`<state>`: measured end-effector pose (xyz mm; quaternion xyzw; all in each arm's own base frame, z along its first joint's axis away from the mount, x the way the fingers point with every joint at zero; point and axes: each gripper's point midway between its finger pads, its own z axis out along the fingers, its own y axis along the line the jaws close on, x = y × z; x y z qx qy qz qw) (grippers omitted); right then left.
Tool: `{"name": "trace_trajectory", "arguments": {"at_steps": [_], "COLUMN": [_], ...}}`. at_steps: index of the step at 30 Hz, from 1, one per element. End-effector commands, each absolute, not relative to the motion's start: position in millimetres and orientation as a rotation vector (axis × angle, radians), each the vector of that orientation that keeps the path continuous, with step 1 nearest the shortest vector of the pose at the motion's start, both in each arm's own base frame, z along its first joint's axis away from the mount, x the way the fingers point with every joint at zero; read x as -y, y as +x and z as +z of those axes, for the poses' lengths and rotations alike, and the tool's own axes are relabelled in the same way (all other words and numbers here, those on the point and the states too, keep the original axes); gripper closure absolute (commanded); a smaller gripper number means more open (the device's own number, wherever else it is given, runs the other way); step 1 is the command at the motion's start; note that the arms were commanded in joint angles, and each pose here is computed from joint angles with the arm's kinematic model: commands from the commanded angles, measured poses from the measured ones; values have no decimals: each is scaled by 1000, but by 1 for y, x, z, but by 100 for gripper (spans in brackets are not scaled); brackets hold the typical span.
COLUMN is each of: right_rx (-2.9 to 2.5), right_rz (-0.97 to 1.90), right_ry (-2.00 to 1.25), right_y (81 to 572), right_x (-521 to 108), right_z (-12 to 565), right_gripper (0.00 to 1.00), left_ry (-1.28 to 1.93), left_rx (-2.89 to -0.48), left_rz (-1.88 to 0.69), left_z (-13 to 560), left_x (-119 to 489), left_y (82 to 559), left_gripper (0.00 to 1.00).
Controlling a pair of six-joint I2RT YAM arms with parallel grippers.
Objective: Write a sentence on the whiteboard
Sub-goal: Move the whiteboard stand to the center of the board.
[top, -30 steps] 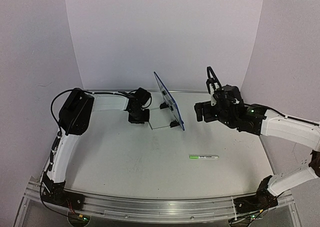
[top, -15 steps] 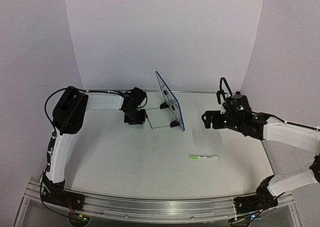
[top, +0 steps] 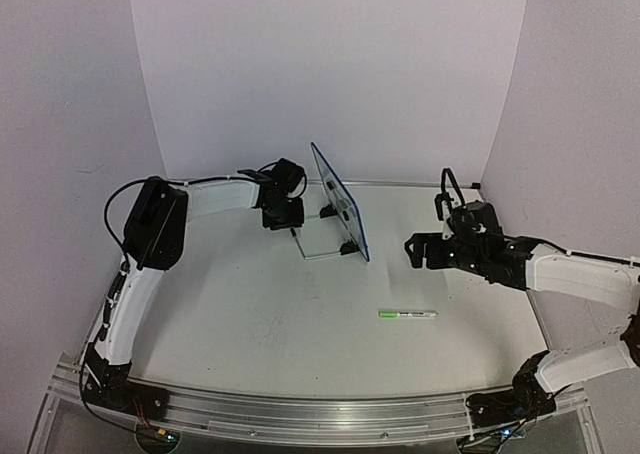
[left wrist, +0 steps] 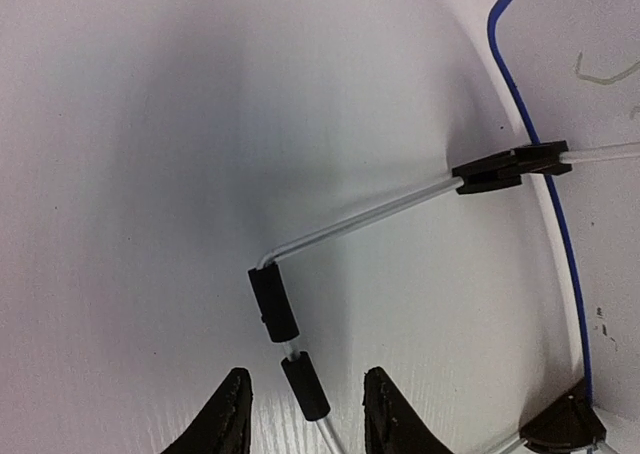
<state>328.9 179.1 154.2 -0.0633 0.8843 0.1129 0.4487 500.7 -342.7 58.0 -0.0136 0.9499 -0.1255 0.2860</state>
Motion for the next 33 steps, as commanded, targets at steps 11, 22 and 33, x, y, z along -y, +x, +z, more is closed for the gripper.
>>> {"name": "trace_trajectory", "arguments": {"at_steps": [11,22,33], "right_rx": [-2146,-2136,-2123], "right_rz": [345,391,562], "right_ry": [-111,-89,-476], "right_y": [326,321,294], "right_x": [-181,-180,-221], "right_z": [165,170,160], "right_gripper": [2,2,2], "left_ry": [79,146,450], "left_rx": [-2556,-2614,-2631], "left_rz": [-180,-142,-141], "left_z": [33,12,-3], "left_x": [339,334,325], "left_y": [515,508,475], "left_gripper": [67,84,100]}}
